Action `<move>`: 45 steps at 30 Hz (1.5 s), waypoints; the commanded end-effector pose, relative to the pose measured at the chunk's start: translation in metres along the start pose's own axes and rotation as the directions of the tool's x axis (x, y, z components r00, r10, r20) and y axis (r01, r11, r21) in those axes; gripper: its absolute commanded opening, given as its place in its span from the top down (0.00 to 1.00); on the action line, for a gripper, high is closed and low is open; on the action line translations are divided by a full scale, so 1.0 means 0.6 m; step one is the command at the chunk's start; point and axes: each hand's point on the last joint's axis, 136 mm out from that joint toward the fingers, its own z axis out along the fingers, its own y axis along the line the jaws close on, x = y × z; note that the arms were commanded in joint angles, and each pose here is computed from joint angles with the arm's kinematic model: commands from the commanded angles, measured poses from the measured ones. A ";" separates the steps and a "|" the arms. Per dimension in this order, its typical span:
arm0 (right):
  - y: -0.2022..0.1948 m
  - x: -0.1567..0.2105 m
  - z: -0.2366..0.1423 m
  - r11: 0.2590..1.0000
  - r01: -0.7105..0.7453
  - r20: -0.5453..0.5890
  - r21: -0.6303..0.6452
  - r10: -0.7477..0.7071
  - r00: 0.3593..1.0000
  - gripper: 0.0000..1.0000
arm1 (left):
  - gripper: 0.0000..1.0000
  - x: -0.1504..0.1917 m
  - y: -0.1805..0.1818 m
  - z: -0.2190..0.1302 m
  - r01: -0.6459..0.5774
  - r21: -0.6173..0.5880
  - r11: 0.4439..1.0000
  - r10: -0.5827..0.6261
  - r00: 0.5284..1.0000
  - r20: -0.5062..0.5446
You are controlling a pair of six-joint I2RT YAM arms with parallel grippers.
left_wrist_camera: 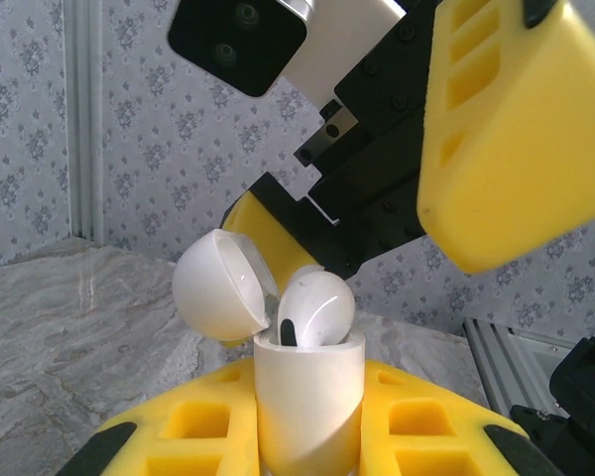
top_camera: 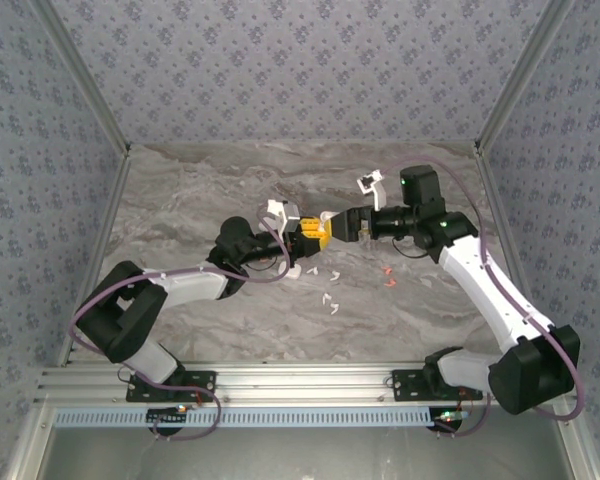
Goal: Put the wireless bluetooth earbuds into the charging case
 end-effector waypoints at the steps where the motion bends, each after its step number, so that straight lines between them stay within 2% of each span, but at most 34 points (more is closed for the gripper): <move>1: 0.040 -0.031 -0.004 0.994 0.077 0.039 -0.074 -0.074 0.996 0.00 | 1.00 -0.039 -0.018 0.005 -0.031 0.037 0.999 0.029 0.998 0.052; 11: 0.086 -0.015 -0.027 0.982 0.116 0.041 -0.152 -0.111 0.993 0.03 | 1.00 -0.030 -0.007 0.006 -0.012 0.009 1.000 0.011 0.999 0.045; 21: 0.066 0.008 -0.033 0.992 0.104 0.025 -0.074 -0.103 0.994 0.03 | 1.00 -0.025 -0.002 0.006 -0.002 -0.004 1.000 0.002 0.999 0.042; 25: 0.013 -0.011 -0.057 0.983 0.089 0.061 0.160 -0.100 0.993 0.02 | 1.00 -0.027 0.008 0.006 0.017 -0.027 1.000 -0.016 0.999 0.036; 26: -0.013 -0.021 -0.077 0.961 0.067 0.089 0.267 -0.094 0.992 0.01 | 1.00 -0.026 0.019 0.005 0.033 -0.054 0.998 -0.031 0.999 0.030; 30: -0.078 -0.037 -0.152 0.840 0.000 0.201 0.543 -0.129 0.971 0.00 | 1.00 -0.006 0.080 -0.003 0.139 -0.184 0.973 -0.143 0.990 -0.011; 32: -0.102 -0.020 -0.176 0.783 -0.029 0.201 0.622 -0.124 0.972 0.00 | 1.00 0.010 0.124 -0.007 0.242 -0.260 0.935 -0.261 0.965 -0.037; 36: -0.123 -0.003 -0.192 0.756 -0.075 0.226 0.650 -0.098 0.969 0.00 | 1.00 0.066 0.205 -0.010 0.407 -0.417 0.812 -0.485 0.869 -0.097; 45: -0.146 0.024 -0.217 0.726 -0.143 0.256 0.672 -0.047 0.966 0.00 | 1.00 0.183 0.319 0.011 0.516 -0.647 0.562 -0.737 0.667 -0.108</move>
